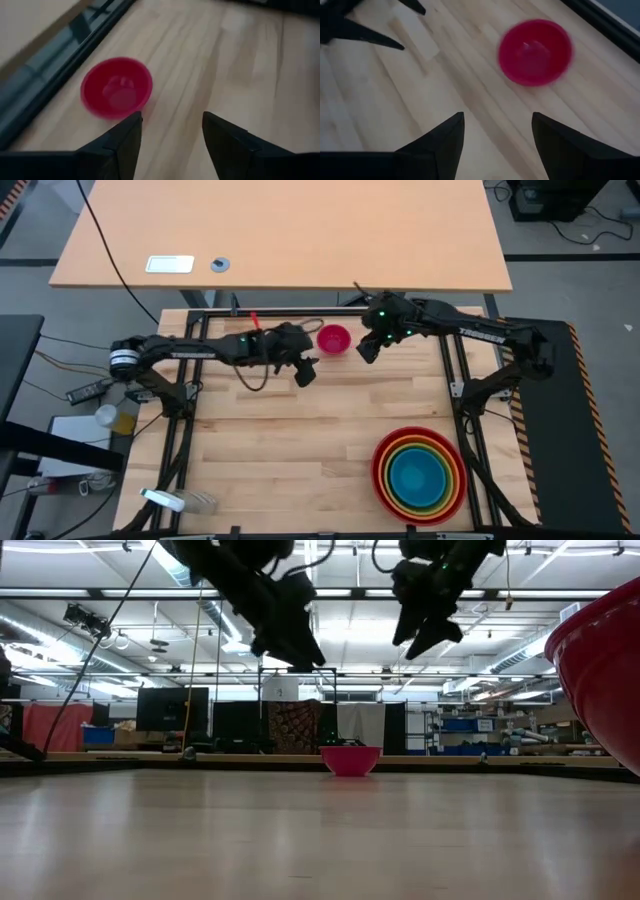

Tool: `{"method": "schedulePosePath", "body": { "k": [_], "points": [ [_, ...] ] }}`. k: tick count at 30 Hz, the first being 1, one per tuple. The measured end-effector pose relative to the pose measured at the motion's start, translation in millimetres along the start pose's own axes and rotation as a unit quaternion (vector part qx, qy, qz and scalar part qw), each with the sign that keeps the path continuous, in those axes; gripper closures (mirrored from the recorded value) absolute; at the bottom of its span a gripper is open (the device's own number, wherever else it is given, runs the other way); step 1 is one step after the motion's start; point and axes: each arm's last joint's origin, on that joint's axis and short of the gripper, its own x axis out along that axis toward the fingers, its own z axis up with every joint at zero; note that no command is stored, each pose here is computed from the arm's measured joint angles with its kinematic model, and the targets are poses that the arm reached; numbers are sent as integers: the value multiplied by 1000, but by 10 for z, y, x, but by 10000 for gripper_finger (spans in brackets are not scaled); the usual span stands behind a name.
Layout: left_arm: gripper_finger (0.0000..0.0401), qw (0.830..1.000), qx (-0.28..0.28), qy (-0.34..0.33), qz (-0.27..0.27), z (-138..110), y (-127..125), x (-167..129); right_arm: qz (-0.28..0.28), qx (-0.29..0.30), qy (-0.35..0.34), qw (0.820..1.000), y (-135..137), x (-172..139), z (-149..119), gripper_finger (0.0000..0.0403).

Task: Nest bowls inside each other
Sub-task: Stack the red bowl on top of the blue bowl

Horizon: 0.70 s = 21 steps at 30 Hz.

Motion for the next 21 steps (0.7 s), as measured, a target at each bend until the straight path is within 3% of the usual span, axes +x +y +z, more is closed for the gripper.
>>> {"method": "schedulePosePath", "body": {
  "k": [3,8,12,21],
  "points": [
    [203,996,87,3,-2,-10,-33,222,4,3,3,1000,2,-152,-59,166],
    [215,977,200,66,12,-77,-53,647,16,-4,17,1000,100,-336,-195,166],
    [216,974,202,93,36,-40,59,906,22,-9,29,999,174,-418,-284,166],
    [216,969,194,152,18,-29,307,1208,32,-18,24,999,247,-488,-336,166]
  ]
}}
